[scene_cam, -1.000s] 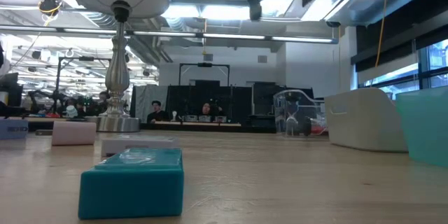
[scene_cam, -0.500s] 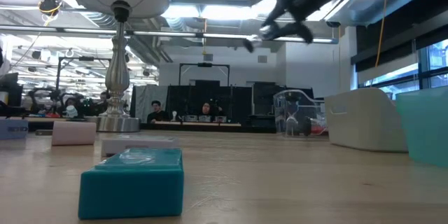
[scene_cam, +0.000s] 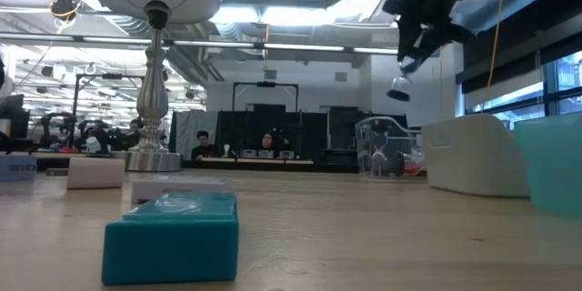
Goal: Pick & Place Office items
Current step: Put the blue hourglass into the transparent bin, then put the pink charger adapter into the white bin
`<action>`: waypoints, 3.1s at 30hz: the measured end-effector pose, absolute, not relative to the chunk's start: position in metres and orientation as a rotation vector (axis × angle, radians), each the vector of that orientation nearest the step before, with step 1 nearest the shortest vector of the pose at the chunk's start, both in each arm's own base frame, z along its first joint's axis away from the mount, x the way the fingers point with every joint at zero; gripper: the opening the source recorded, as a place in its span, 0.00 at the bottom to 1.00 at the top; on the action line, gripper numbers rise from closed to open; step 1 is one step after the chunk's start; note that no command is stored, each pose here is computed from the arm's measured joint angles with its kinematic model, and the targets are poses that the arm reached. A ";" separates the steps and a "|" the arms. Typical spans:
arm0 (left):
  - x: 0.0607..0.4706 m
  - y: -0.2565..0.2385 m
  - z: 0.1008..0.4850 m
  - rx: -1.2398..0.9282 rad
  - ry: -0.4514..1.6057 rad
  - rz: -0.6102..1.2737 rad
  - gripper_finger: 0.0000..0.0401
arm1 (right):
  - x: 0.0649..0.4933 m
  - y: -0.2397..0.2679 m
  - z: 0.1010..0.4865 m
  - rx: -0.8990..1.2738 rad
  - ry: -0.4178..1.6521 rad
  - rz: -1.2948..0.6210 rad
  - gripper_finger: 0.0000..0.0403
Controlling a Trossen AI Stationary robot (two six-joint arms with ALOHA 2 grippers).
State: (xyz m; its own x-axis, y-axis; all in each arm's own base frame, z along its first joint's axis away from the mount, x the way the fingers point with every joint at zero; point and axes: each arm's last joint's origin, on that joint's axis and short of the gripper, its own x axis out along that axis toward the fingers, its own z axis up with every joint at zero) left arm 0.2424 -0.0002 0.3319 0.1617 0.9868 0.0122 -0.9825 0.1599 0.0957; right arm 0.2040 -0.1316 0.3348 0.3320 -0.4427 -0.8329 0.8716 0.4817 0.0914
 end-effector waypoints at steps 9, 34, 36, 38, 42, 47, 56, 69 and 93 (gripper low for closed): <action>0.242 -0.001 0.332 0.089 0.058 1.403 0.65 | 0.228 -0.133 0.306 0.506 1.023 -0.963 0.54; 0.243 -0.003 0.330 0.108 0.078 1.404 0.65 | 0.275 -0.159 0.235 0.328 1.262 -0.991 0.54; 0.243 -0.003 0.330 0.108 0.078 1.404 0.65 | 0.275 -0.160 0.235 0.320 1.259 -0.986 0.54; 0.243 -0.003 0.330 0.108 0.078 1.404 0.65 | 0.275 -0.161 0.235 0.316 1.258 -0.985 0.54; 0.243 -0.003 0.330 0.108 0.079 1.404 0.65 | 0.272 -0.161 0.226 0.330 1.248 -1.005 0.54; 0.243 -0.004 0.330 0.108 0.078 1.398 0.65 | 0.267 -0.157 0.211 0.385 1.260 -1.003 0.54; 0.243 -0.002 0.330 0.108 0.078 1.406 0.65 | 0.273 -0.156 0.205 0.414 1.178 -0.984 0.54; 0.243 -0.002 0.330 0.108 0.078 1.403 0.65 | 0.275 -0.157 0.204 0.424 1.154 -0.976 0.57; 0.250 -0.012 0.332 -0.025 -0.113 1.100 0.65 | 0.236 -0.136 0.279 0.452 0.914 -0.970 0.77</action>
